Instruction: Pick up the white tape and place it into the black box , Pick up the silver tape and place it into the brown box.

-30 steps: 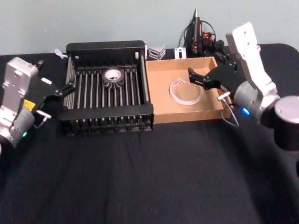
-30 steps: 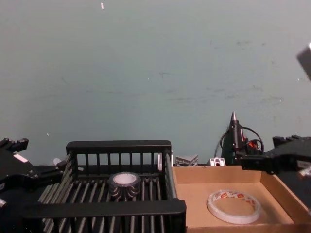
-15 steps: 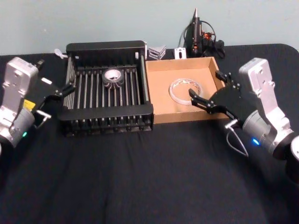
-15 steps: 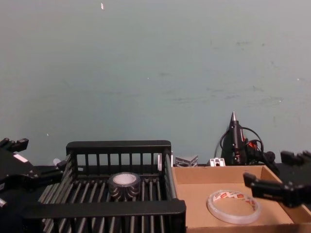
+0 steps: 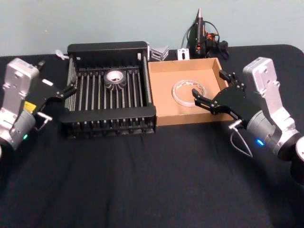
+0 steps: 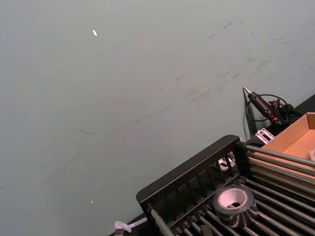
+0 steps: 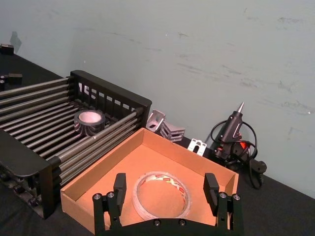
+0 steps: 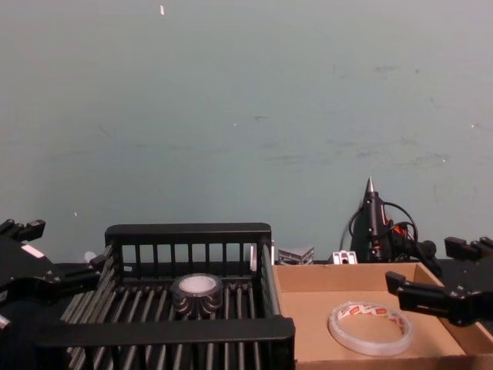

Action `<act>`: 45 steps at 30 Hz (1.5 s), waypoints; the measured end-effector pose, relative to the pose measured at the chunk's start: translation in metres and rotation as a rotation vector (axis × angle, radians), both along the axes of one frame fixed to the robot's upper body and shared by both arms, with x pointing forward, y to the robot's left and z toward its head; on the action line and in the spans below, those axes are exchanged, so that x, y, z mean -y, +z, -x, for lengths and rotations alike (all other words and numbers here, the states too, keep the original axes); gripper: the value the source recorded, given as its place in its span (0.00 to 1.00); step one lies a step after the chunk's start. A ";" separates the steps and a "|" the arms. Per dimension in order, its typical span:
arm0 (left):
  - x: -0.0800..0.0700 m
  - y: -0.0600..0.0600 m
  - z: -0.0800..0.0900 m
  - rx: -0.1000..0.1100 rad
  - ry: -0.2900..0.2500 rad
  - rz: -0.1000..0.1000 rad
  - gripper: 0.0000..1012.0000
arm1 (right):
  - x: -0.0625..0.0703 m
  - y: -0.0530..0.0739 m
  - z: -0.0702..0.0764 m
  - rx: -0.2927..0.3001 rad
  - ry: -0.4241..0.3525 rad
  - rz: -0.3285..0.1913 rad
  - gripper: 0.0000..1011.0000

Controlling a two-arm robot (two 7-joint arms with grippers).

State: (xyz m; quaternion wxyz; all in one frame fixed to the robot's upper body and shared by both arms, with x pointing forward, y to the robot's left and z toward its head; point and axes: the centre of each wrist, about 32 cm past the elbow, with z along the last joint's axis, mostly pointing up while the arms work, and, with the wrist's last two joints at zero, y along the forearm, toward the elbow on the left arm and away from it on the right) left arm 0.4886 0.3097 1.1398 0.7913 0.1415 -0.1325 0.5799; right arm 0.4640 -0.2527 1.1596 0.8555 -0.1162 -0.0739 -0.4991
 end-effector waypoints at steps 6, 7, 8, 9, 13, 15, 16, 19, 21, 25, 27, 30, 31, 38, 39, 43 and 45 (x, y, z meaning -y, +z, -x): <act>0.000 0.000 0.000 0.000 0.000 0.000 0.99 | 0.000 0.000 0.000 -0.001 0.000 0.002 0.99; 0.000 0.000 0.000 0.000 0.000 0.000 0.99 | 0.000 0.000 0.000 -0.001 0.000 0.002 0.99; 0.000 0.000 0.000 0.000 0.000 0.000 0.99 | 0.000 0.000 0.000 -0.001 0.000 0.002 0.99; 0.000 0.000 0.000 0.000 0.000 0.000 0.99 | 0.000 0.000 -0.001 -0.001 0.000 0.003 0.99; 0.000 0.000 0.000 0.000 0.000 0.000 0.99 | 0.000 0.000 -0.001 -0.001 0.000 0.003 0.99; 0.000 0.000 0.000 0.000 0.000 0.000 0.99 | 0.000 0.000 -0.001 -0.001 0.000 0.003 0.99; 0.000 0.000 0.000 0.000 0.000 0.000 0.99 | 0.000 0.000 -0.001 -0.001 0.000 0.004 0.99; 0.000 0.000 0.000 0.000 0.000 0.000 0.99 | 0.000 0.000 -0.001 -0.001 0.000 0.004 0.99; 0.000 0.000 0.000 0.000 0.000 0.000 0.99 | 0.000 0.000 -0.001 -0.001 0.000 0.004 0.99; 0.000 0.000 0.000 0.000 0.000 0.000 0.99 | 0.000 0.000 -0.001 -0.001 -0.001 0.005 0.99; 0.000 0.000 0.000 0.000 0.000 0.000 0.99 | 0.000 0.000 -0.001 -0.001 -0.001 0.005 0.99; 0.000 0.000 0.000 0.000 0.000 0.000 0.99 | 0.000 0.001 -0.001 -0.001 -0.001 0.005 0.99; 0.000 0.000 0.000 0.000 0.000 0.000 0.99 | 0.000 0.001 -0.001 -0.001 -0.001 0.005 0.99; 0.000 0.000 0.000 0.000 0.000 0.000 0.99 | 0.000 0.001 -0.001 -0.001 -0.001 0.005 0.99; 0.000 0.000 0.000 0.000 0.000 0.000 0.99 | 0.000 0.001 -0.001 -0.001 -0.001 0.005 0.99; 0.000 0.000 0.000 0.000 0.000 0.000 0.99 | 0.000 0.001 -0.001 -0.001 -0.001 0.005 0.99; 0.000 0.000 0.000 0.000 0.000 0.000 0.99 | 0.000 0.001 -0.001 -0.001 -0.001 0.005 0.99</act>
